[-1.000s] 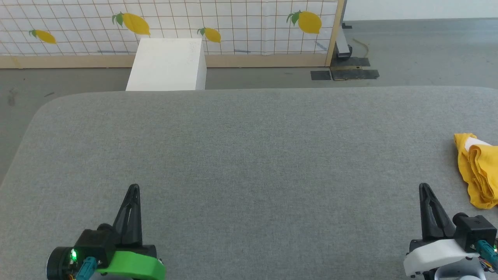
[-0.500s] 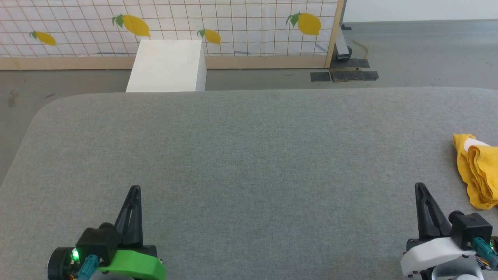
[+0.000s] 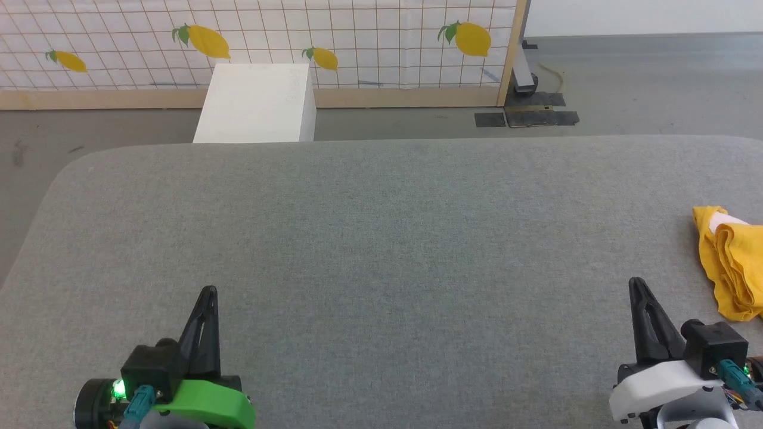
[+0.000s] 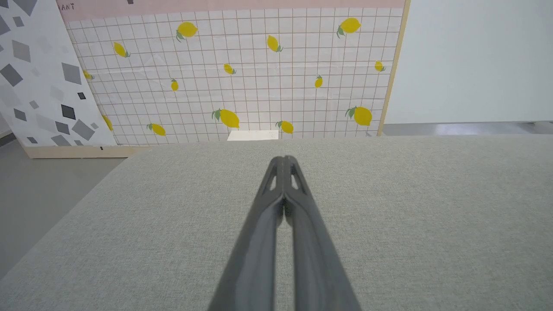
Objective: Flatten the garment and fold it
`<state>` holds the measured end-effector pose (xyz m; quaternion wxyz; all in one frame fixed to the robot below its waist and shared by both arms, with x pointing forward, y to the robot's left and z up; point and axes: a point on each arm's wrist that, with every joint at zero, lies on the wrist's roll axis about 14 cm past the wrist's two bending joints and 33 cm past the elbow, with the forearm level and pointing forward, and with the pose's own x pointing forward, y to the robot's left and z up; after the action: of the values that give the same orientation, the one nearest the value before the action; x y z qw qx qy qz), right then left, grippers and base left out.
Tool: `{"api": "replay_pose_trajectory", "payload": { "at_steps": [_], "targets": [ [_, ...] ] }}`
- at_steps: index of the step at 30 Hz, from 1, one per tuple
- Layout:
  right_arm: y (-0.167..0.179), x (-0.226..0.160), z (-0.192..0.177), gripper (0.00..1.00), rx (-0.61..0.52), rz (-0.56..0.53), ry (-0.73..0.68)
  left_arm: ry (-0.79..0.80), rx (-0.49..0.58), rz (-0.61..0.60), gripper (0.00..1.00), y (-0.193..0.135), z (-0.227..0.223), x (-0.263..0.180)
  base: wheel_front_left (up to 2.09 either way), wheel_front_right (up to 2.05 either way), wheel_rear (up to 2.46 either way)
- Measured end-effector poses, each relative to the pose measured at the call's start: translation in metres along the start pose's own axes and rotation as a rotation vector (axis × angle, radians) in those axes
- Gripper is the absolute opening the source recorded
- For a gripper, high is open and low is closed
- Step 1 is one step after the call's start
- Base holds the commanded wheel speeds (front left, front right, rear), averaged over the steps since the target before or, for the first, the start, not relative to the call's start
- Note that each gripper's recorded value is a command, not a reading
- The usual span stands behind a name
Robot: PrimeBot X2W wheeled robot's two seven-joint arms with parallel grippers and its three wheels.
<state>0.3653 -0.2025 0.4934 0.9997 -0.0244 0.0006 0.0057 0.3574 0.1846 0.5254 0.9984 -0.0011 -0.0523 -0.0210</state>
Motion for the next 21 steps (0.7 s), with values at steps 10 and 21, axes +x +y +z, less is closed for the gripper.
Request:
{"api": "replay_pose_trajectory", "payload": {
  "at_steps": [10,21],
  "targets": [
    [0.0039,0.0007,0.0032,0.00,0.000,0.012,0.001,0.011,-0.001,0.006,0.00,-0.0004,-0.0001,0.0017,0.00,0.00,0.00],
    [0.0094,0.0013,0.0061,0.00,-0.002,0.028,0.008,0.028,0.002,0.012,0.00,-0.0015,-0.0010,0.0031,0.00,0.00,0.00]
  ]
}}
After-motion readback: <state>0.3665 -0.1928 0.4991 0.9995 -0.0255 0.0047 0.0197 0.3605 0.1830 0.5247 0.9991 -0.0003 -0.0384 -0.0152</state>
